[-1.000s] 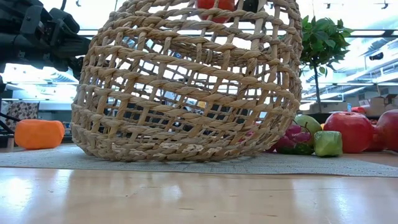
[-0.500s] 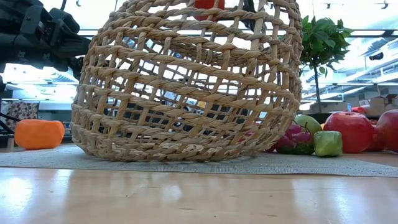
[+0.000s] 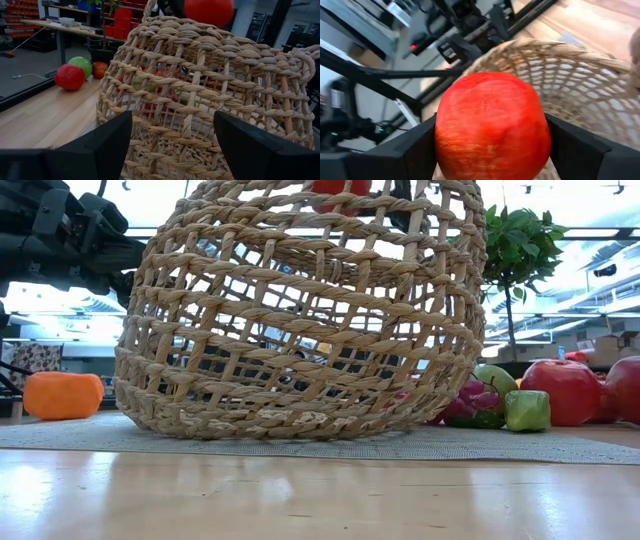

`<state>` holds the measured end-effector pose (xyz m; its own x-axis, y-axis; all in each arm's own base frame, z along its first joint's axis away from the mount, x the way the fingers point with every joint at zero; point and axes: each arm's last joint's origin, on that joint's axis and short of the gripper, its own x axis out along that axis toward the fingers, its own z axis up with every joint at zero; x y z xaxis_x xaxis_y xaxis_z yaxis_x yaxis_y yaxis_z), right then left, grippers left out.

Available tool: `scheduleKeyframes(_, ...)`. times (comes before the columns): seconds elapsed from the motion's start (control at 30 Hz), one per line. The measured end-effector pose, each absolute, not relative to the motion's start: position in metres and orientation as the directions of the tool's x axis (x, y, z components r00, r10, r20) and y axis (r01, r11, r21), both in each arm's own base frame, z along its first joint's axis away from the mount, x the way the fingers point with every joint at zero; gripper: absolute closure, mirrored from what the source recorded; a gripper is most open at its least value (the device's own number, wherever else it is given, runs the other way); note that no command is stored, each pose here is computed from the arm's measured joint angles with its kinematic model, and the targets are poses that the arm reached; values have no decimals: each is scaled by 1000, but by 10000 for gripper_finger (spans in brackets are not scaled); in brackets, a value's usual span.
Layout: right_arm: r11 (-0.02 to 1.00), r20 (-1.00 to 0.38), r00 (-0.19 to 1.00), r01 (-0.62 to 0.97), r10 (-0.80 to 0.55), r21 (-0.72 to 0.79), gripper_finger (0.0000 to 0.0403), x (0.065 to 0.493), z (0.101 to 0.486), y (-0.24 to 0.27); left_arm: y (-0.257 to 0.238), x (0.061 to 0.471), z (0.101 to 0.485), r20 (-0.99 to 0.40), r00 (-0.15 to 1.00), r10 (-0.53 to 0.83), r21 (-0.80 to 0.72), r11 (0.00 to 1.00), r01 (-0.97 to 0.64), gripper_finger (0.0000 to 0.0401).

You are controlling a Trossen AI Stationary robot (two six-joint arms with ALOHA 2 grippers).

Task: Build produce basket
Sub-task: Put the apple into the basket

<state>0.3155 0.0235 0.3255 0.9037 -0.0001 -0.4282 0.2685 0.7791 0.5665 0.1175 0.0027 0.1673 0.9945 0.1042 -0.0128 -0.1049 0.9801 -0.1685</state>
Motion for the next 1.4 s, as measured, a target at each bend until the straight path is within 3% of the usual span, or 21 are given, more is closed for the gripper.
scheduleKeyframes(0.3,805,-501,865,292,8,517,90,311,318,36,3,118,167,-13,994,104,-169,980,-105,115)
scheduleKeyframes(0.8,880,-658,750,264,71,396,89,335,272,66,3,118,167,-18,994,104,-168,980,-106,115)
scheduleKeyframes(1.17,952,-752,659,245,-25,184,89,362,301,77,3,118,167,-18,994,104,-168,980,-106,115)
scheduleKeyframes(1.4,970,-791,609,219,-54,102,89,360,289,76,3,118,167,-17,994,104,-168,980,-105,115)
